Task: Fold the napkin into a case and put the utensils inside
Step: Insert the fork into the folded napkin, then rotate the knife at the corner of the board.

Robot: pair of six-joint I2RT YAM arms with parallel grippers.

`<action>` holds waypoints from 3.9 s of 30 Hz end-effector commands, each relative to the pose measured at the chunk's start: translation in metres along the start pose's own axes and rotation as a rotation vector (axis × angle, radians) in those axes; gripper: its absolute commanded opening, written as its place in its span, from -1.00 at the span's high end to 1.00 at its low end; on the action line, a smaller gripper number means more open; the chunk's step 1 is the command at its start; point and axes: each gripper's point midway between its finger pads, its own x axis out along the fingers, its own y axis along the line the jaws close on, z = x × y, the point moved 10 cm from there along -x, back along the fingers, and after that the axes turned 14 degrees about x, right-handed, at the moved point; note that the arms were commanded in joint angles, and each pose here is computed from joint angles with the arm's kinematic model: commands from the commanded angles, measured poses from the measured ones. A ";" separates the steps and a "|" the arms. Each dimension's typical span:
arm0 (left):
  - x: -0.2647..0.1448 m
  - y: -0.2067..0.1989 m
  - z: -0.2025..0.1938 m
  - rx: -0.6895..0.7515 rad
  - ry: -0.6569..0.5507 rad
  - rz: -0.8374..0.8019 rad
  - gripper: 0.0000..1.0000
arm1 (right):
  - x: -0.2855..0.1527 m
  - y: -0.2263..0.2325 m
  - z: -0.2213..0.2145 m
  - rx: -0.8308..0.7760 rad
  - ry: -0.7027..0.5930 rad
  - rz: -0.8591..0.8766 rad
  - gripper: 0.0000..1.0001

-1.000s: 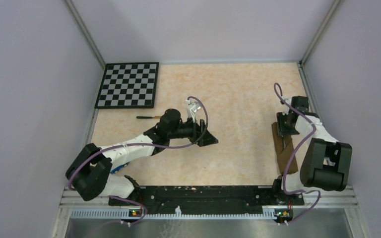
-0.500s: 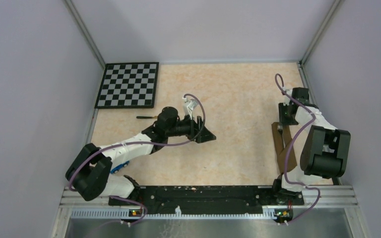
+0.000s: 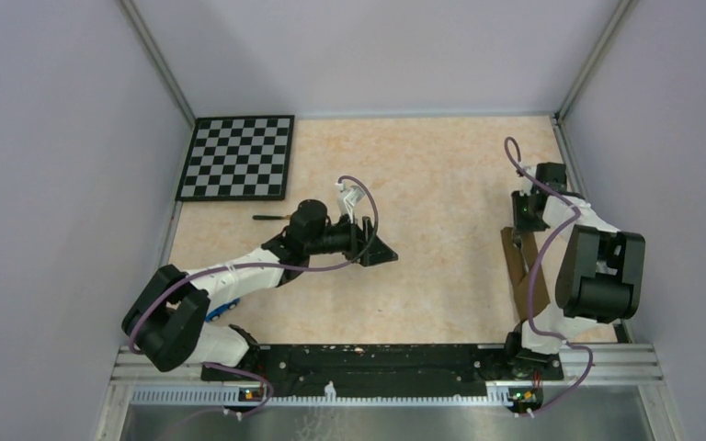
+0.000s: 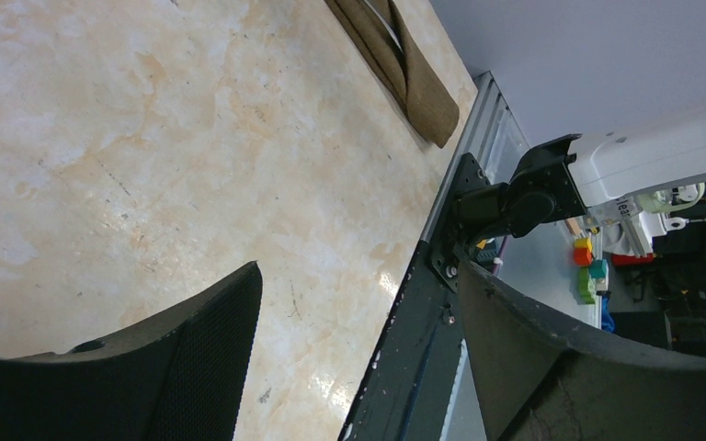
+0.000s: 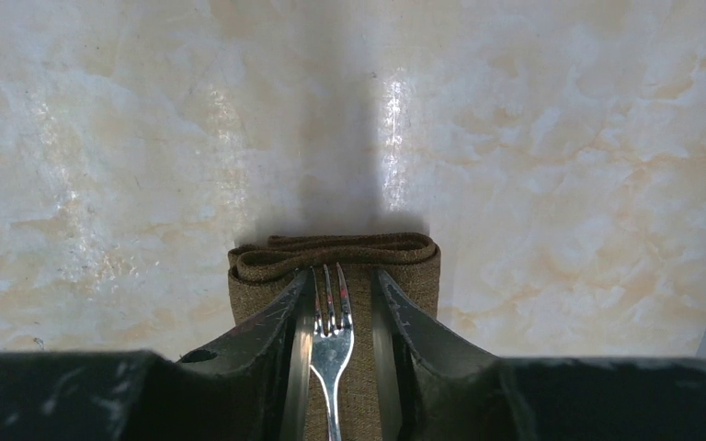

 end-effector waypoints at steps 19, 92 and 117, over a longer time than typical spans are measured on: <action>-0.002 0.003 0.000 0.012 -0.019 -0.030 -0.65 | -0.024 0.012 0.008 -0.034 -0.087 0.061 0.38; -0.007 0.003 -0.002 0.017 -0.016 -0.057 -0.65 | -0.029 -0.012 -0.023 -0.031 -0.093 -0.174 0.50; -0.086 0.022 0.000 0.045 0.088 0.472 -0.81 | -0.139 0.139 -0.032 0.112 -0.266 0.555 -0.54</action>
